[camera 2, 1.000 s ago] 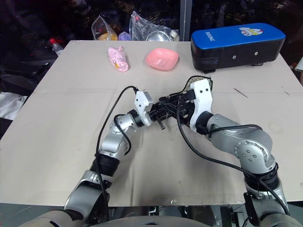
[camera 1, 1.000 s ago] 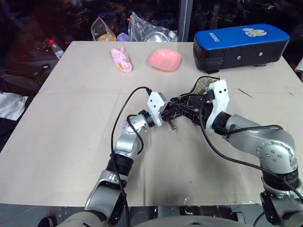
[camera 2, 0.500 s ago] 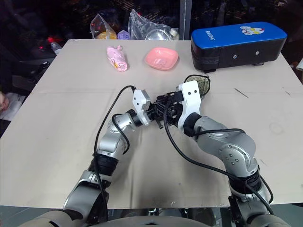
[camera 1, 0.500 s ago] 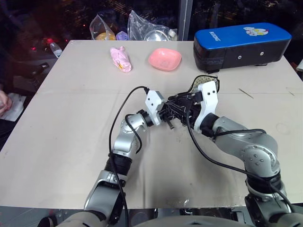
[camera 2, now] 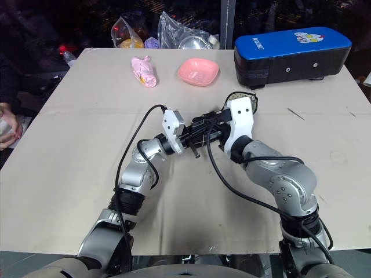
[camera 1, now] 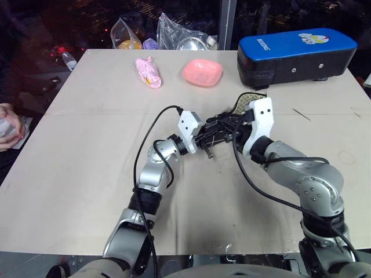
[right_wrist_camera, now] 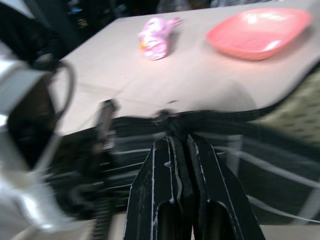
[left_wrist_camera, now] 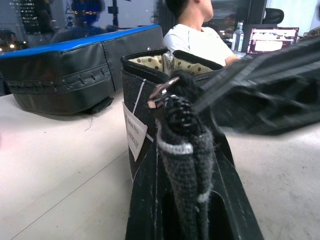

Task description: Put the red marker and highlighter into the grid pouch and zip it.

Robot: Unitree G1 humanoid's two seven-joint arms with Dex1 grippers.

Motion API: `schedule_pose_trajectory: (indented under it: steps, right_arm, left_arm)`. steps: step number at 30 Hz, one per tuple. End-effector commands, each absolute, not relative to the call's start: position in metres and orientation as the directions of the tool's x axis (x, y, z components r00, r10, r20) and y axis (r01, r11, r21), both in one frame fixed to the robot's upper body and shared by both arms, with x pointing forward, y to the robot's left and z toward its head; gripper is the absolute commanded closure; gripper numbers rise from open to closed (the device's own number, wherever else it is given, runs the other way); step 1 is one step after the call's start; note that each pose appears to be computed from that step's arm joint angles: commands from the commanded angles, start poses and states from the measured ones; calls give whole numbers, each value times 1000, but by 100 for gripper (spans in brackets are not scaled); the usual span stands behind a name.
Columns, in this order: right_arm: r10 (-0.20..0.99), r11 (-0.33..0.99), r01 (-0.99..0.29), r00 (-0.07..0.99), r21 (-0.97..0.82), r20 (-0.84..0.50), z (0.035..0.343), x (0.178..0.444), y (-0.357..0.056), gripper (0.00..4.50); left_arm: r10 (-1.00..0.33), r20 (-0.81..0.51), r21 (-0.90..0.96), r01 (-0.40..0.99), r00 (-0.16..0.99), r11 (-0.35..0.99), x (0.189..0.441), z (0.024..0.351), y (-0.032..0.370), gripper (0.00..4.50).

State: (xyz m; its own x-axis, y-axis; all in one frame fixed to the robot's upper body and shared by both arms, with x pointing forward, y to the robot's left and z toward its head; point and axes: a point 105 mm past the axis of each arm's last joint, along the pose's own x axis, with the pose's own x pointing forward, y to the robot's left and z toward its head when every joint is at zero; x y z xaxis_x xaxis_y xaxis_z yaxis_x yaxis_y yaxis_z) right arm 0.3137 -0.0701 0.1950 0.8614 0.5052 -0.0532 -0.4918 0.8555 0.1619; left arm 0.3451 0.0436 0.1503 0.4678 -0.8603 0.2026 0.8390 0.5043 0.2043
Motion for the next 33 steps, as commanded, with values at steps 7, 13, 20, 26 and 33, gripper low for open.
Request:
schedule_pose_trajectory:
  steps: [7,13,20,26,33]
  right_arm:
    - [215,973,-210,976,92,-43,197,331,-145,443]
    - [-17,997,16,1000,73,13,206,340,-195,443]
    - [330,942,-330,944,59,-6,208,325,-146,443]
    - [615,789,-609,781,79,-110,190,294,-87,351]
    - [631,770,-608,771,193,-86,190,293,-66,267]
  left_arm:
    - [-857,236,247,824,458,509,341,161,44,450]
    - [-855,240,259,819,459,512,339,161,47,450]
    - [-854,239,272,813,461,515,338,161,51,450]
    - [-864,231,300,812,447,500,336,161,49,450]
    - [-873,229,333,809,430,485,334,164,47,450]
